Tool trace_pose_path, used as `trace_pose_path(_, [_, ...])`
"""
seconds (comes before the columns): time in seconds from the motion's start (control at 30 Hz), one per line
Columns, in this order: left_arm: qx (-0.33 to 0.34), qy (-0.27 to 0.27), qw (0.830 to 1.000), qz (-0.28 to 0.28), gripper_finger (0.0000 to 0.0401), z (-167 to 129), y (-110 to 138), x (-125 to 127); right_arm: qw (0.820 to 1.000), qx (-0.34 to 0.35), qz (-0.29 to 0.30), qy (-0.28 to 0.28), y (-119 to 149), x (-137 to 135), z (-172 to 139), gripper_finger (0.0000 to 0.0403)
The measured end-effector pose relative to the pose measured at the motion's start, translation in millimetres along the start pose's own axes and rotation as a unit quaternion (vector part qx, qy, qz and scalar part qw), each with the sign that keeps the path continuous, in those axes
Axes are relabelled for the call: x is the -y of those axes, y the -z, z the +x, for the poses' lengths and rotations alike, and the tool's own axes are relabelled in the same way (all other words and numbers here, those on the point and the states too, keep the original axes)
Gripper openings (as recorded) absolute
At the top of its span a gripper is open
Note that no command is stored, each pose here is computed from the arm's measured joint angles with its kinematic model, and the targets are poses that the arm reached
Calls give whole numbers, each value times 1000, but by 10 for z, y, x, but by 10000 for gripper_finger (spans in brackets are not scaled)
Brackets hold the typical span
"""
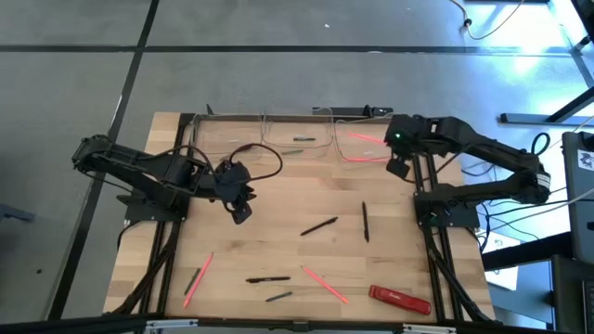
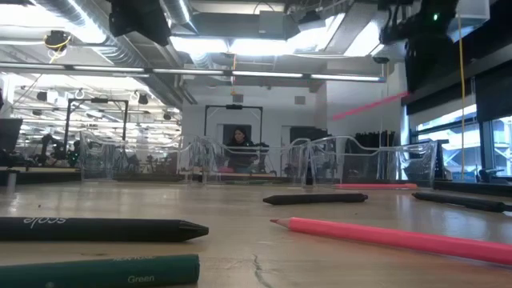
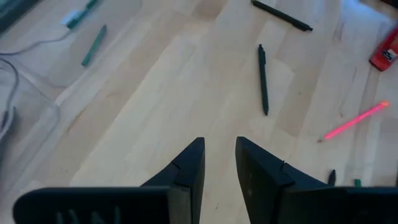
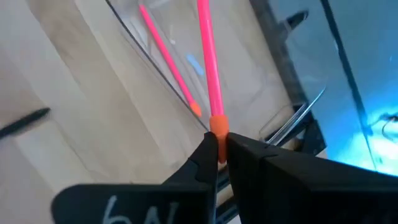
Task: Sort crayons/erasers/pens/pencils in bins
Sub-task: Put the pink pencil into the right transparent bin, then put the green crayon into the middle transparent bin
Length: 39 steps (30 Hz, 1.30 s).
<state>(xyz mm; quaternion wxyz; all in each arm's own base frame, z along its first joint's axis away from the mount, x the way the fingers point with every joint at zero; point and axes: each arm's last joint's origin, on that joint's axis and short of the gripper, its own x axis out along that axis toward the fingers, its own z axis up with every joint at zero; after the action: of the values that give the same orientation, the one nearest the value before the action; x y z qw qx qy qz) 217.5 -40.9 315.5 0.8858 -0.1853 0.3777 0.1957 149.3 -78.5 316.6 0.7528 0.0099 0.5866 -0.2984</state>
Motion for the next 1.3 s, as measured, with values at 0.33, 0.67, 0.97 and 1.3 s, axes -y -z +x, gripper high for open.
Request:
trace_pose_path(0.33, [65,-8,997,44,82,-7,-93,40,999,-33,-29,14,-51,33,604,25])
trace_pose_path(0.67, [82,3,995,49,82,-11,-127,66,996,-77,-46,15,-173,125,925,34])
trace_pose_path(0.97, [82,3,995,49,82,-12,-126,66,994,-98,-53,10,-201,102,1027,104])
trace_pose_path(1.3, [60,-12,998,10,82,0,-90,21,999,-37,-1,20,-374,197,743,145])
